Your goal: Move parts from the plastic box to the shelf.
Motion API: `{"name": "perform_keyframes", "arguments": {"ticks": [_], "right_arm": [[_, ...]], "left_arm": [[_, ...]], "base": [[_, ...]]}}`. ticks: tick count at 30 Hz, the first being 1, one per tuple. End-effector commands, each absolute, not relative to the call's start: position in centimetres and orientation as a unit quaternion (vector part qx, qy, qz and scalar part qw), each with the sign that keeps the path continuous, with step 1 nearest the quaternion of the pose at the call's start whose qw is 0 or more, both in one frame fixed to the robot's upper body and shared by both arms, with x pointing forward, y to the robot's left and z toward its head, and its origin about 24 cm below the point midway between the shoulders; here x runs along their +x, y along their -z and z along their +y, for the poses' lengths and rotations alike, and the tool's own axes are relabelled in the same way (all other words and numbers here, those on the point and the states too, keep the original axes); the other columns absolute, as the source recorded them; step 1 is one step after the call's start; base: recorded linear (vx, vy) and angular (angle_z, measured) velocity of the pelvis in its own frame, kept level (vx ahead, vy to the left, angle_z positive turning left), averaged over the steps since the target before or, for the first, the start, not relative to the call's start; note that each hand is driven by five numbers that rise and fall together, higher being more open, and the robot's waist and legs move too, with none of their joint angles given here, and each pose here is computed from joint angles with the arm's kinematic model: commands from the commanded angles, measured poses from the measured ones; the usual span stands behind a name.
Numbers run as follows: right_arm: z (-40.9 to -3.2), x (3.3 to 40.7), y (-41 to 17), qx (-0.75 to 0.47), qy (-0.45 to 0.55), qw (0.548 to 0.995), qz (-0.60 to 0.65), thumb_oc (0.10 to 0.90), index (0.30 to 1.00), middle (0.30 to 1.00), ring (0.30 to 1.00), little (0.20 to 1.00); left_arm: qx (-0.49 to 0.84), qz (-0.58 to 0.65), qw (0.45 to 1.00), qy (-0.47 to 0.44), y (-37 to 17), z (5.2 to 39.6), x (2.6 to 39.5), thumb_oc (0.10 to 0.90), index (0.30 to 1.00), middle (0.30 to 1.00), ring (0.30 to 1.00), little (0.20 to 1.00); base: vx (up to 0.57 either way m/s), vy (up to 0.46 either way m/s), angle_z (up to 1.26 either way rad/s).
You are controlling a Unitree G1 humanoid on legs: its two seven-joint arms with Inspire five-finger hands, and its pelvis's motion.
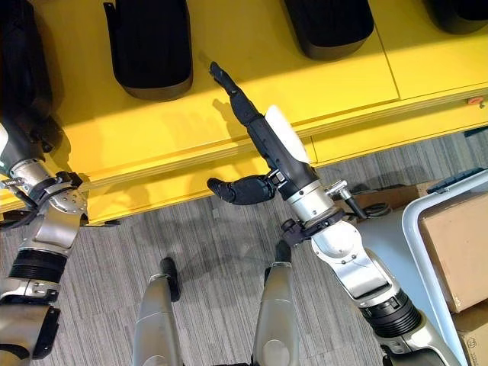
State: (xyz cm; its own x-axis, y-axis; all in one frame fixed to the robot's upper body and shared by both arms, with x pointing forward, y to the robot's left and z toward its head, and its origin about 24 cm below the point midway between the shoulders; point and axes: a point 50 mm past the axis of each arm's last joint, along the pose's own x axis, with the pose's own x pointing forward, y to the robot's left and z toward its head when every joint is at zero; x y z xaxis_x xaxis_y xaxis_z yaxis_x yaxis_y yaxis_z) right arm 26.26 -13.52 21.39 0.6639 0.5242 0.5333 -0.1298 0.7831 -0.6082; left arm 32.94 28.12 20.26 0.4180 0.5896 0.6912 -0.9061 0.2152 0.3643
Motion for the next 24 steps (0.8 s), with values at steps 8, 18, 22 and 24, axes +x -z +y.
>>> {"name": "perform_keyframes", "arguments": {"ticks": [8, 18, 22, 24], "right_arm": [[-12.9, 24.2, -25.9, -0.222, -0.162, 0.821, -0.5, 0.9, 1.0, 1.0, 1.0, 1.0], [-12.7, 24.2, -26.1, -0.222, -0.173, 0.821, -0.496, 0.9, 1.0, 1.0, 1.0, 1.0], [-12.7, 24.2, -26.1, -0.223, -0.176, 0.822, -0.494, 0.9, 1.0, 1.0, 1.0, 1.0], [-12.6, 24.3, -26.0, -0.224, -0.178, 0.822, -0.492, 0.9, 1.0, 1.0, 1.0, 1.0]], "left_arm": [[0.369, -0.371, 0.65, -0.55, -26.1, 27.7, 31.1, 0.9, 1.0, 1.0, 1.0, 1.0], [0.385, -0.373, 0.601, -0.593, -27.5, 28.8, 30.7, 0.9, 1.0, 1.0, 1.0, 1.0], [0.403, -0.369, 0.583, -0.602, -27.8, 29.1, 30.6, 0.9, 1.0, 1.0, 1.0, 1.0], [0.403, -0.371, 0.58, -0.603, -27.9, 29.4, 30.6, 0.9, 1.0, 1.0, 1.0, 1.0]], "base": [[0.0, 0.0, 0.0], [0.0, 0.0, 0.0], [0.0, 0.0, 0.0], [0.0, 0.0, 0.0]]}}
